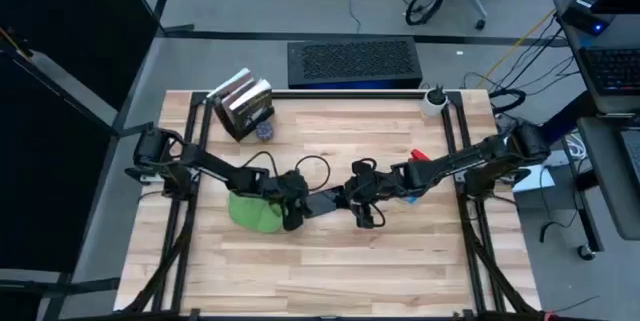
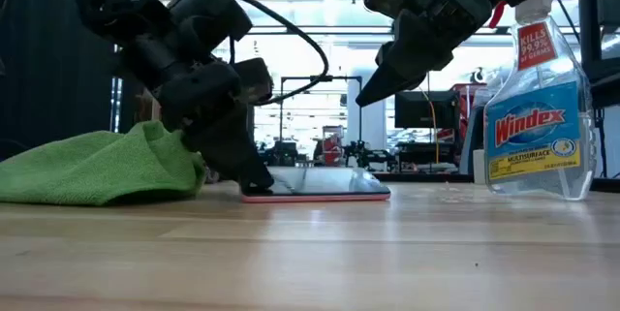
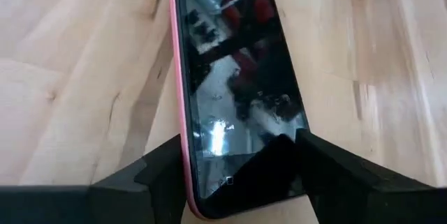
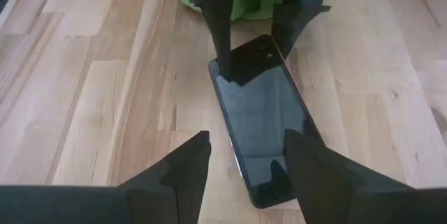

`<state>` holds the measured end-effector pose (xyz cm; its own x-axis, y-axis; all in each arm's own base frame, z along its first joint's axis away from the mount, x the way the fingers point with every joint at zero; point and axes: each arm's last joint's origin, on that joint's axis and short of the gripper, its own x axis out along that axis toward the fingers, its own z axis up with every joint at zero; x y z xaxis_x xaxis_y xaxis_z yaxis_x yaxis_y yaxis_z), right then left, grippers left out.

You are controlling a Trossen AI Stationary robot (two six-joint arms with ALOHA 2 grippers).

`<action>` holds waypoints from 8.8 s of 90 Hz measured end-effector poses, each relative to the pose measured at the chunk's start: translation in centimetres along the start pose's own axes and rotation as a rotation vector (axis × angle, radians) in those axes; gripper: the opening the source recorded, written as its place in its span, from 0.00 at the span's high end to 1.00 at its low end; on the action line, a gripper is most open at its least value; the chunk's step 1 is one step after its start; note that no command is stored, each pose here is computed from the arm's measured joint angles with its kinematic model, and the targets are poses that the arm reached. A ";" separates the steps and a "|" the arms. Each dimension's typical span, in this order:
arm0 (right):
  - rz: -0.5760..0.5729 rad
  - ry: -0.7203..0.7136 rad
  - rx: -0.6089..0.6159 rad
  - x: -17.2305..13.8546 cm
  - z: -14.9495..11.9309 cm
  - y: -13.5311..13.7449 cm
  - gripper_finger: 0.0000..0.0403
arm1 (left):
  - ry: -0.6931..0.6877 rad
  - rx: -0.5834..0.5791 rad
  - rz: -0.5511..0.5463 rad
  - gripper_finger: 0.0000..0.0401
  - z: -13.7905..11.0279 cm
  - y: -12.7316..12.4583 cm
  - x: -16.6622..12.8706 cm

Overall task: Apply microfiber cloth
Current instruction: Wipe the front of the pink cellphone with the green microfiber cloth

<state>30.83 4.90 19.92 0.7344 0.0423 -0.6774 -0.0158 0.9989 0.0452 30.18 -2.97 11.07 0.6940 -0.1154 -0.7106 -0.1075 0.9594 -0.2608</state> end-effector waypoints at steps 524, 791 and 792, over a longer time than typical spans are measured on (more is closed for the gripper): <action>0.110 -0.257 -0.037 13.8 0.3 -1.0 1.00 | -0.040 0.148 0.268 0.99 2.0 -6.4 -14.2; -0.096 -0.010 0.052 10.3 -3.2 -2.0 1.00 | -0.219 0.163 0.081 0.97 1.6 -6.2 -5.5; -0.096 -0.010 0.052 10.3 -3.2 -2.0 1.00 | -0.225 0.164 0.081 0.97 1.6 -6.2 -5.3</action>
<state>36.26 3.42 10.52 0.7375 -0.0541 -0.6731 0.0901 0.9958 0.0186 28.34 -7.87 17.49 0.8301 0.0058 -0.5576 -0.0654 0.9941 -0.0870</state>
